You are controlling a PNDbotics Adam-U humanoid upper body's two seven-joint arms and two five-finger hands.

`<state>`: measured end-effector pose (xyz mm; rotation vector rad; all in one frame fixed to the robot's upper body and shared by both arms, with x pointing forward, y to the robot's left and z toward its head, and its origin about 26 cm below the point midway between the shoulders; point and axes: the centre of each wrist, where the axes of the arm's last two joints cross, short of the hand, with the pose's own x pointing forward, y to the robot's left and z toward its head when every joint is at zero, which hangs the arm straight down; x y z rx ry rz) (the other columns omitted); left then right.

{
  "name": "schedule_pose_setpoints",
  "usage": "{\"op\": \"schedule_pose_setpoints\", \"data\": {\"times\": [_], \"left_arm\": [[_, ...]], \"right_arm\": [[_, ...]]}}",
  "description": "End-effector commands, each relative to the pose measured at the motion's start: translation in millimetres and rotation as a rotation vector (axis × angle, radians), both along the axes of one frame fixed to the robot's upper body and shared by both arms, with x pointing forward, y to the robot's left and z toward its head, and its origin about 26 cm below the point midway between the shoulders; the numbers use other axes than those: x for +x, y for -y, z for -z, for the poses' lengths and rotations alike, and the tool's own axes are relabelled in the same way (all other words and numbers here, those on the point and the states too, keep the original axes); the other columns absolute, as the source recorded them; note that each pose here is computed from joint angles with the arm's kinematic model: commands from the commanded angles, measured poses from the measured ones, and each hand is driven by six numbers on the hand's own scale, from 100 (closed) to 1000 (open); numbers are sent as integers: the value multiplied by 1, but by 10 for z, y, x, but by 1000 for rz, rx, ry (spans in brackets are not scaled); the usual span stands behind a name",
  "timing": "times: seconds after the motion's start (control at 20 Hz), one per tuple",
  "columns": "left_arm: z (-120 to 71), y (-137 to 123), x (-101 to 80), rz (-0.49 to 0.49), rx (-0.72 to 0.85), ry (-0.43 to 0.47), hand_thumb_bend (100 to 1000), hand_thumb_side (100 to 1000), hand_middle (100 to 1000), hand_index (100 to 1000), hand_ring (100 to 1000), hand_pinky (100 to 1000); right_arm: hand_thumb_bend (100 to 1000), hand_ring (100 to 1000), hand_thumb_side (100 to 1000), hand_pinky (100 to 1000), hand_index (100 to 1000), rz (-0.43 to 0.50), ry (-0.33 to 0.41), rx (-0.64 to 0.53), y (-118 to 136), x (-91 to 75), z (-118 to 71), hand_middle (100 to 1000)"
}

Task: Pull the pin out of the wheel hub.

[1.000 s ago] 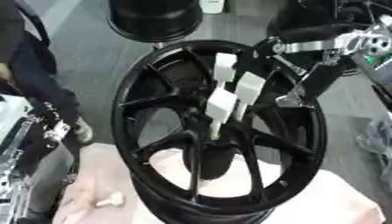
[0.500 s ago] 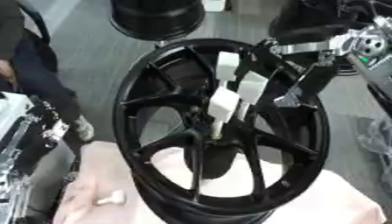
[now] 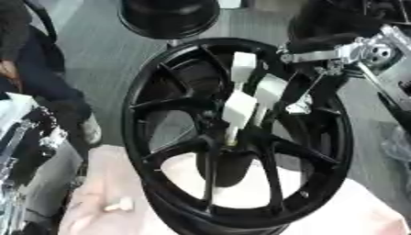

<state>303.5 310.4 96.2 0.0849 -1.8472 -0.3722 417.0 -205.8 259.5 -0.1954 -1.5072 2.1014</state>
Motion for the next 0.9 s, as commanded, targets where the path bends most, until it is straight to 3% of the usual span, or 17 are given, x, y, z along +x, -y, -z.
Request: {"op": "schedule_pose_setpoints", "data": {"times": [0.05,0.6,0.9], "left_arm": [[-111,12,13,13,17,35,462,546,718,788,729,643],[-120,14,16,16,19,38,465,545,718,789,728,644],[-116,13,14,16,20,36,465,545,717,789,728,644]], "right_arm": [[219,874,120,814,863,-1,29,-16,60,7,-103,765],[196,859,100,806,839,6,24,-17,82,18,-103,719],[152,830,100,791,760,17,24,-1,92,20,-126,612]]}}
